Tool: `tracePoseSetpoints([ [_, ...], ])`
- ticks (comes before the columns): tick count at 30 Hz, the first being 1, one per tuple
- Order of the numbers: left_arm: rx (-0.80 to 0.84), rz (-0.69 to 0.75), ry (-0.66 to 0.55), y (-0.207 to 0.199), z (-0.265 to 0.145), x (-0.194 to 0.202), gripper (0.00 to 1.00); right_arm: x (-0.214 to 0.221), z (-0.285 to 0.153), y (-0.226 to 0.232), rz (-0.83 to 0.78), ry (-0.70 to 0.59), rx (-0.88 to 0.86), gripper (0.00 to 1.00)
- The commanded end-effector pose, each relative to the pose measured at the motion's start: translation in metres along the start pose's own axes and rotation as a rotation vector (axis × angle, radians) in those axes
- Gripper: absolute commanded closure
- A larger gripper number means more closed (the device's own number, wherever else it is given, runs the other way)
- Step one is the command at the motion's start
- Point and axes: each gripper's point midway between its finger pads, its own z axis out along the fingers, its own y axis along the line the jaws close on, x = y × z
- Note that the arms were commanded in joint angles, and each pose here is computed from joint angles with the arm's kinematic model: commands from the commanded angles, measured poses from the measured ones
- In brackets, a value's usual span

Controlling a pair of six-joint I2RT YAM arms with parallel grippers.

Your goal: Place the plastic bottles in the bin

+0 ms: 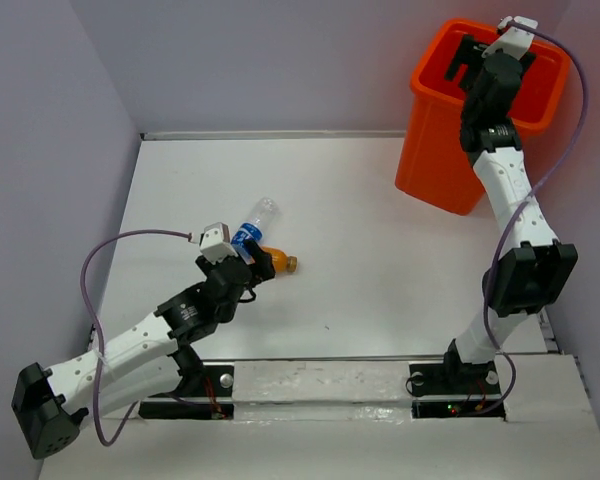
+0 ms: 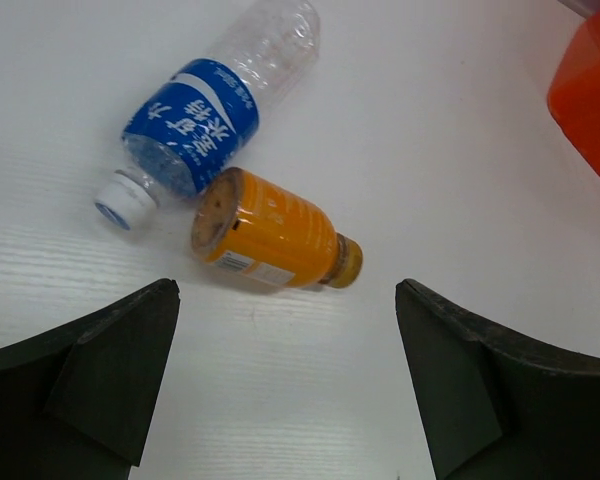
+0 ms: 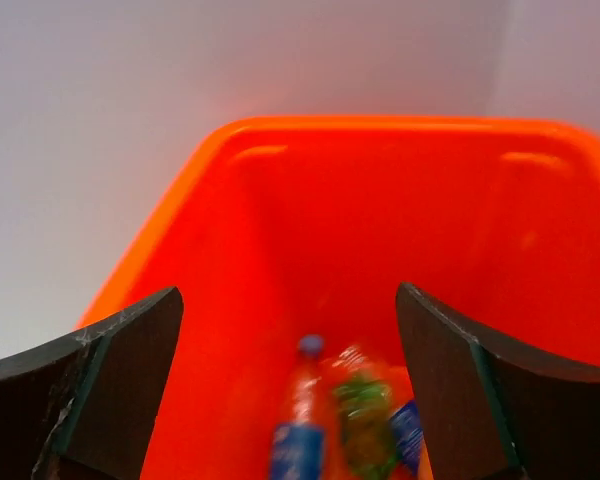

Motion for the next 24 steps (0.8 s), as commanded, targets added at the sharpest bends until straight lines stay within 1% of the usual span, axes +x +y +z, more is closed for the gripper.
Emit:
tracePoseSetpoints([
  [1,-0.083,-0.016,-0.11,0.006,0.024,-0.041,0.01,-0.079,-0.087,0.052,0.226,-0.08,-0.354,0.13],
  [2,-0.085,-0.035,-0.097,0.01,0.034,-0.045,0.01,-0.088,-0.119,0.081,0.24,-0.075,-0.524,0.19],
  [3,-0.085,-0.03,-0.083,0.014,0.037,-0.045,0.01,-0.07,-0.13,0.1,0.232,-0.029,-0.614,0.22],
  [4,-0.078,-0.034,-0.088,0.013,0.044,-0.048,0.01,-0.072,-0.155,0.109,0.237,-0.01,-0.693,0.23],
  [5,-0.069,-0.027,-0.073,0.015,0.05,-0.053,0.01,-0.04,-0.178,0.132,0.231,0.072,-0.786,0.24],
  [6,-0.061,-0.016,-0.062,0.013,0.054,-0.056,0.01,-0.025,-0.203,0.147,0.224,0.117,-0.904,0.24],
  [7,-0.084,0.015,-0.025,0.017,0.064,-0.049,0.01,-0.017,-0.221,0.154,0.229,0.139,-0.968,0.23],
  [8,-0.071,0.028,-0.02,0.006,0.069,-0.059,0.01,0.026,-0.237,0.161,0.22,0.236,-1.018,0.23],
  [9,-0.082,0.081,0.007,0.007,0.073,-0.059,0.01,0.042,-0.259,0.17,0.21,0.281,-1.133,0.22],
  [10,-0.059,0.118,0.055,-0.006,0.082,-0.058,0.01,0.058,-0.272,0.176,0.194,0.306,-1.201,0.19],
  [12,-0.031,0.188,0.129,-0.015,0.087,-0.05,0.01,0.094,-0.29,0.176,0.139,0.367,-1.288,0.16],
  [13,-0.025,0.202,0.141,-0.025,0.094,-0.056,0.01,0.109,-0.299,0.177,0.118,0.412,-1.316,0.14],
  [14,-0.044,0.214,0.144,-0.024,0.096,-0.059,0.01,0.117,-0.302,0.176,0.081,0.411,-1.342,0.13],
  [16,-0.09,0.257,0.124,-0.022,0.105,-0.069,0.01,0.136,-0.321,0.181,0.063,0.472,-1.409,0.09],
  [18,-0.12,0.292,0.147,-0.019,0.113,-0.071,0.01,0.158,-0.329,0.184,0.031,0.522,-1.451,0.08],
  [19,-0.169,0.334,0.224,-0.007,0.119,-0.056,0.01,0.162,-0.339,0.189,0.033,0.541,-1.499,0.08],
  [20,-0.172,0.364,0.231,-0.011,0.124,-0.063,0.01,0.17,-0.344,0.191,0.028,0.572,-1.519,0.08],
  [21,-0.205,0.4,0.298,-0.002,0.128,-0.049,0.01,0.182,-0.355,0.198,0.012,0.606,-1.562,0.08],
  [22,-0.195,0.419,0.308,-0.007,0.13,-0.052,0.01,0.187,-0.36,0.2,-0.003,0.633,-1.577,0.08],
  [23,-0.196,0.434,0.328,-0.005,0.132,-0.048,0.01,0.191,-0.371,0.207,-0.033,0.629,-1.613,0.08],
  [24,-0.191,0.445,0.342,-0.006,0.134,-0.046,0.01,0.198,-0.371,0.209,-0.054,0.643,-1.6,0.08],
])
